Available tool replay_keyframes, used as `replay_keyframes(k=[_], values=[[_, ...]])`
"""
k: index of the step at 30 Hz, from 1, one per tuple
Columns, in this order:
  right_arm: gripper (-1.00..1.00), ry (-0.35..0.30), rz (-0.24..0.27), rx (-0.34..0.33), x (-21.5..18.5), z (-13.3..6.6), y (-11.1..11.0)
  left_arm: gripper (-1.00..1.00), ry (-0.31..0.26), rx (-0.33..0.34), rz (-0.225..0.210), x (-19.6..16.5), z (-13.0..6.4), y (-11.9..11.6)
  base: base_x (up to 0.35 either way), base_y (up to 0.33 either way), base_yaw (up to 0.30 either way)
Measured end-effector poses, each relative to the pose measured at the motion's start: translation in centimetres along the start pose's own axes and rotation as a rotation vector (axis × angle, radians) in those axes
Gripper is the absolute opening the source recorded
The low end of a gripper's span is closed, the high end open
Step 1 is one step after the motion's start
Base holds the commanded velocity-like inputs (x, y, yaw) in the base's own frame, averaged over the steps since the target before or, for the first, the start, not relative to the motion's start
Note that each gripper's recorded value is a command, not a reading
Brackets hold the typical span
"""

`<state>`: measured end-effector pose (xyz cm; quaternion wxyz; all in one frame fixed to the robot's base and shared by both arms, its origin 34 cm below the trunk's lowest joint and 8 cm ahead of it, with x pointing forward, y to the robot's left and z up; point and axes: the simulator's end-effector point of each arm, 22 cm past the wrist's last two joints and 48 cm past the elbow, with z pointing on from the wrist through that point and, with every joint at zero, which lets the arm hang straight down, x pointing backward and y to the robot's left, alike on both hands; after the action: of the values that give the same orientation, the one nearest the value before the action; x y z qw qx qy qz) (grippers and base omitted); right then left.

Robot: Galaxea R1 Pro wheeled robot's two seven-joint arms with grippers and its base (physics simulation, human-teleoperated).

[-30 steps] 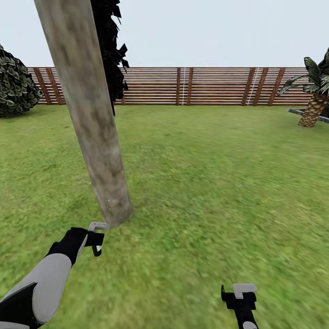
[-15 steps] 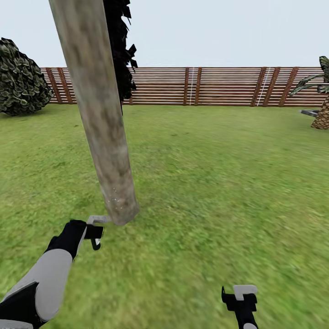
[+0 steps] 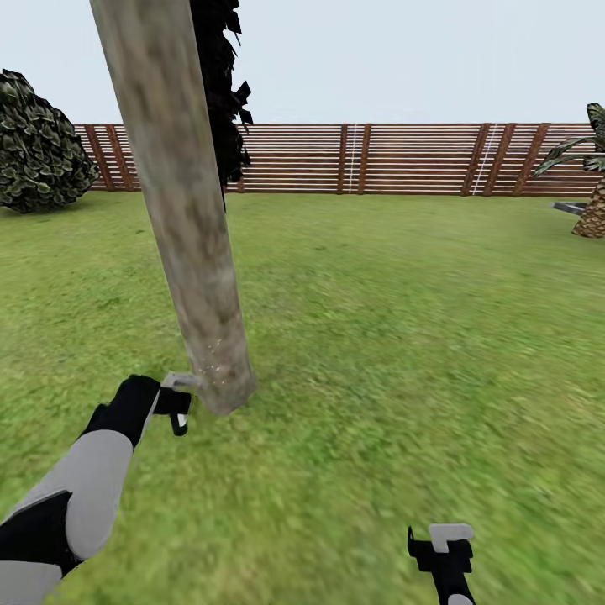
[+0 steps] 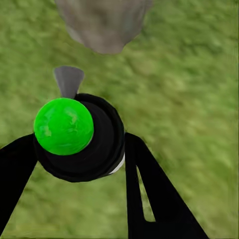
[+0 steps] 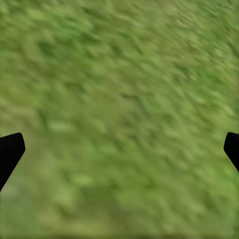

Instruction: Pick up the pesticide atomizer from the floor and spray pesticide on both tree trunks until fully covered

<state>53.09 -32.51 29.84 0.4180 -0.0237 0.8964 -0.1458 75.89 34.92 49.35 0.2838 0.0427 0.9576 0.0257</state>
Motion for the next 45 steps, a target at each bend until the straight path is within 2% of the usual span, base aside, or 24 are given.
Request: replay_keyframes(k=[2, 4, 6, 8, 10, 15, 17, 19, 20, 21, 24, 25, 28, 29, 32, 33, 35, 45], values=[[1.0, 0.0, 0.0, 0.0, 0.0, 0.0, 0.0, -1.0, -0.003, -0.01, -0.004, -0.2, -0.2, 0.8, 0.0, 0.0, 0.0], [1.0, 0.0, 0.001, 0.0, 0.0, 0.0, 0.1, -1.0, -0.004, -0.003, -0.005, -0.5, -0.2, 0.3, 0.0, 0.0, 0.0], [1.0, 0.0, 0.001, 0.0, 0.0, 0.0, 0.0, -1.0, -0.004, 0.045, -0.01, -2.0, -0.5, -3.1, 0.0, 0.0, 0.0], [1.0, 0.0, 0.0, 0.0, 0.0, 0.0, 0.0, -1.0, -0.008, 0.051, -0.006, -3.1, -0.9, -3.9, 0.0, 0.0, 0.0], [1.0, 0.0, 0.0, 0.0, 0.0, 0.0, 0.0, -1.0, -0.015, 0.037, -0.006, -3.8, -1.3, -3.0, 0.0, 0.0, 0.0], [1.0, 0.0, 0.0, 0.0, 0.0, 0.0, 0.0, -1.0, -0.022, -0.035, -0.025, -4.1, -2.2, 2.7, 0.0, 0.0, 0.0], [1.0, 0.001, 0.0, 0.001, 0.0, 0.0, 0.0, -1.0, -0.025, 0.008, -0.032, -4.3, -2.1, 1.2, 0.0, 0.0, 0.0], [1.0, 0.001, 0.0, 0.001, 0.0, 0.0, 0.0, -1.0, -0.025, 0.044, -0.016, -4.8, -2.0, -1.3, 0.0, 0.0, 0.0], [1.0, 0.0, 0.0, 0.001, 0.0, 0.0, 0.0, -1.0, -0.041, 0.067, -0.006, -6.1, -2.4, -3.2, 0.0, 0.0, 0.0], [1.0, 0.0, 0.0, 0.001, 0.0, 0.0, 0.0, -1.0, -0.05, 0.064, 0.002, -6.9, -2.8, -3.5, 0.0, 0.0, 0.0], [1.0, 0.0, 0.0, 0.0, 0.0, 0.0, 0.0, -1.0, -0.058, 0.04, -0.009, -8.0, -3.7, -2.2, 0.0, 0.0, 0.0], [1.0, 0.0, 0.0, 0.001, 0.0, 0.0, -0.1, -1.0, -0.063, 0.023, -0.015, -8.3, -4.2, -0.5, 0.0, 0.0, 0.0], [1.0, 0.0, -0.001, 0.002, 0.0, 0.0, -0.1, -1.0, -0.064, 0.038, -0.029, -8.2, -4.7, 1.3, 0.0, 0.0, 0.0], [1.0, 0.0, 0.0, 0.002, 0.0, 0.0, -0.1, -1.0, -0.064, 0.047, -0.028, -8.2, -4.8, 1.2, 0.0, 0.0, 0.0], [1.0, 0.0, -0.001, 0.003, 0.0, 0.0, -0.2, -1.0, -0.051, 0.05, 0.043, -8.4, -4.7, -0.3, 0.056, -0.061, 0.0], [1.0, 0.0, -0.001, 0.003, 0.0, 0.0, -0.2, -1.0, -0.045, 0.047, 0.053, -8.3, -4.7, -0.4, 0.123, -0.159, 0.0], [1.0, 0.0, -0.001, 0.003, 0.0, 0.0, -0.2, -1.0, -0.028, 0.044, 0.058, -8.2, -4.8, -0.6, 0.158, -0.21, 0.002], [1.0, -0.001, -0.001, 0.0, 0.0, 0.0, 0.0, -1.0, -0.045, 0.032, 0.054, -8.9, -5.4, -0.2, 0.186, -0.221, 0.227]])
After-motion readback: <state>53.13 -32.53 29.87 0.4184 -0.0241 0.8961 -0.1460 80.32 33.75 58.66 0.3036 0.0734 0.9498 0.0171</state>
